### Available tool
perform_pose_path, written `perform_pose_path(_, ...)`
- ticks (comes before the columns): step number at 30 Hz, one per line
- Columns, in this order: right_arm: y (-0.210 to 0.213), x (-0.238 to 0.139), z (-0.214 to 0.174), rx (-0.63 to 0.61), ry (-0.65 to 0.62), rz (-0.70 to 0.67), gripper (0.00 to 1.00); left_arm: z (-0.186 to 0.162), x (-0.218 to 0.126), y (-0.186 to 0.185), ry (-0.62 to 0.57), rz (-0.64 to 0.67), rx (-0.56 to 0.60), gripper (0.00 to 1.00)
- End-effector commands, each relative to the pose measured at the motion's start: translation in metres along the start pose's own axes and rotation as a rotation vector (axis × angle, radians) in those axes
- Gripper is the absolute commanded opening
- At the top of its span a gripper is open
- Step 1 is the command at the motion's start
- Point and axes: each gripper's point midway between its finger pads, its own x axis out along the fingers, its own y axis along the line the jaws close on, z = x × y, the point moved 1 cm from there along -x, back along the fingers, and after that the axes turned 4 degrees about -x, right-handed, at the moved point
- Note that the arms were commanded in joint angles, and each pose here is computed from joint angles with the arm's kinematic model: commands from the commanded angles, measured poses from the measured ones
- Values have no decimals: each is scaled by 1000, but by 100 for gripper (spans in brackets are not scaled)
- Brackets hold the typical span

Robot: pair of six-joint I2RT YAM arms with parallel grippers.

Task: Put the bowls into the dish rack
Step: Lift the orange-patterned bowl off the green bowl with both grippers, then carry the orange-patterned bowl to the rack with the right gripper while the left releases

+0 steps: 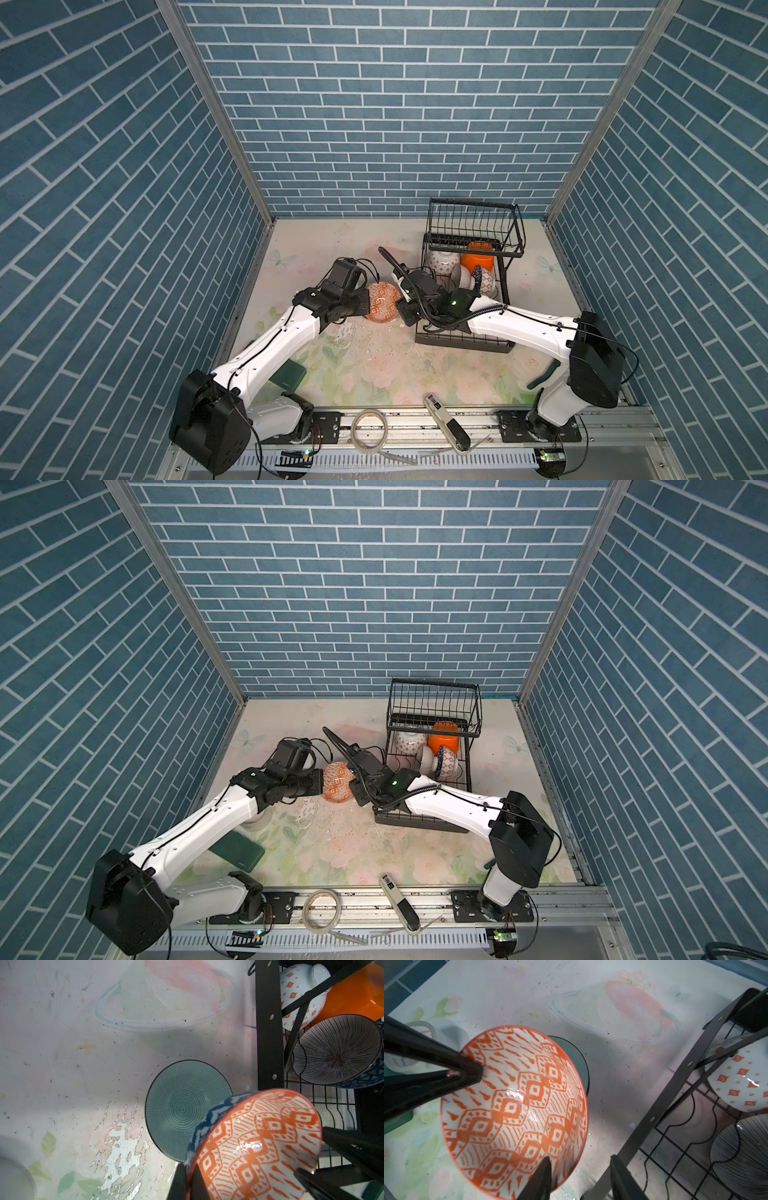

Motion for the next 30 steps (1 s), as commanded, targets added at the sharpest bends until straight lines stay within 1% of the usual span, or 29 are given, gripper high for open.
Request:
perform_pose_path(1, 8, -3, 20, 50, -28, 18, 44, 7, -7, -7, -52, -23, -2, 0)
perform_pose_path(4, 8, 1, 21, 52, -24, 9, 40, 4, -8, -6, -59, -22, -6, 0)
perform_pose_path(7, 5, 3, 21, 55, -19, -8, 29, 2, -8, -5, -65, -23, -17, 0)
perform_pose_path(11, 5, 4, 22, 55, -19, -9, 10, 1, -9, -3, -77, -19, -27, 0)
perform_pose_path(13, 5, 5, 22, 56, -16, -14, 4, 1, -9, -3, -79, -22, -29, 0)
perform_pose_path(18, 5, 6, 23, 55, -14, -18, 0, 4, -10, -6, -99, -45, -46, 0)
perform_pose_path(28, 4, 9, 23, 42, 11, -37, 0, 4, -8, -10, -103, -59, -51, 0)
perform_pose_path(29, 4, 9, 23, 42, 11, -37, 0, 4, -7, -10, -100, -58, -50, 0)
perform_pose_path(30, 3, 8, 25, 43, 8, -39, 0, 3, -6, -9, -97, -56, -52, 3)
